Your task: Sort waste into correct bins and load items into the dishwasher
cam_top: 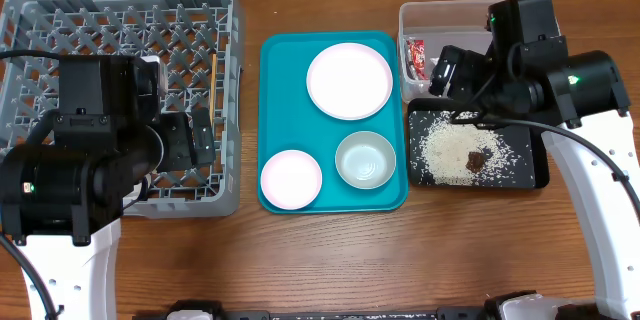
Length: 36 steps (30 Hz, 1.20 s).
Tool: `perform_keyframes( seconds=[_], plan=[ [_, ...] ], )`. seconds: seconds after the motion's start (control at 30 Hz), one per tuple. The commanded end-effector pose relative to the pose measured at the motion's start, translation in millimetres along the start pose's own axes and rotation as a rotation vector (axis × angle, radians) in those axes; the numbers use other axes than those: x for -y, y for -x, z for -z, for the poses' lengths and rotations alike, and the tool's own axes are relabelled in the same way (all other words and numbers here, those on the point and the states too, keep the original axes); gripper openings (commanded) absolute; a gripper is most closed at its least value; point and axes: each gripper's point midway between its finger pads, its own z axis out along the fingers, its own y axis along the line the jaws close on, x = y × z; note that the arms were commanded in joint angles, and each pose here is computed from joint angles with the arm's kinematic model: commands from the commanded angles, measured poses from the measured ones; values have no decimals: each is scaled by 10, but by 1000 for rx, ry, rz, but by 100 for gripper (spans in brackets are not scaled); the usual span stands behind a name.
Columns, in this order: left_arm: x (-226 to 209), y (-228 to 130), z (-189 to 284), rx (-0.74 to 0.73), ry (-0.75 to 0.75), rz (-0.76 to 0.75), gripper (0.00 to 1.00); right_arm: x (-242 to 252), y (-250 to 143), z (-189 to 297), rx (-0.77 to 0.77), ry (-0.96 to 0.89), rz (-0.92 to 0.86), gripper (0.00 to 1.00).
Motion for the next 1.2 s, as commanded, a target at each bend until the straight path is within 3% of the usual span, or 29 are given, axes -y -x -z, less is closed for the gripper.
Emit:
perform_keyframes(
  seconds=[0.0,0.47,0.87,0.97,1.07,1.17],
  plan=[
    [40,7,-13,-2,-15,-5,100,-17,-25,51,-10,13,2,100],
    [39,7,-13,-2,-15,-5,100,-3,-55,91,-14,12,17,100],
    [157,160,-3,58,-79,3,100,230,67,1334,404,53,31,100],
    [395,295,38,97,-217,82,100,246,36,1434,427,66,30,100],
    [834,294,43,54,-420,47,100,252,25,1430,423,64,30,100],
    [1105,138,-169,-43,-411,-11,100,251,29,1371,404,54,31,100]
  ],
)
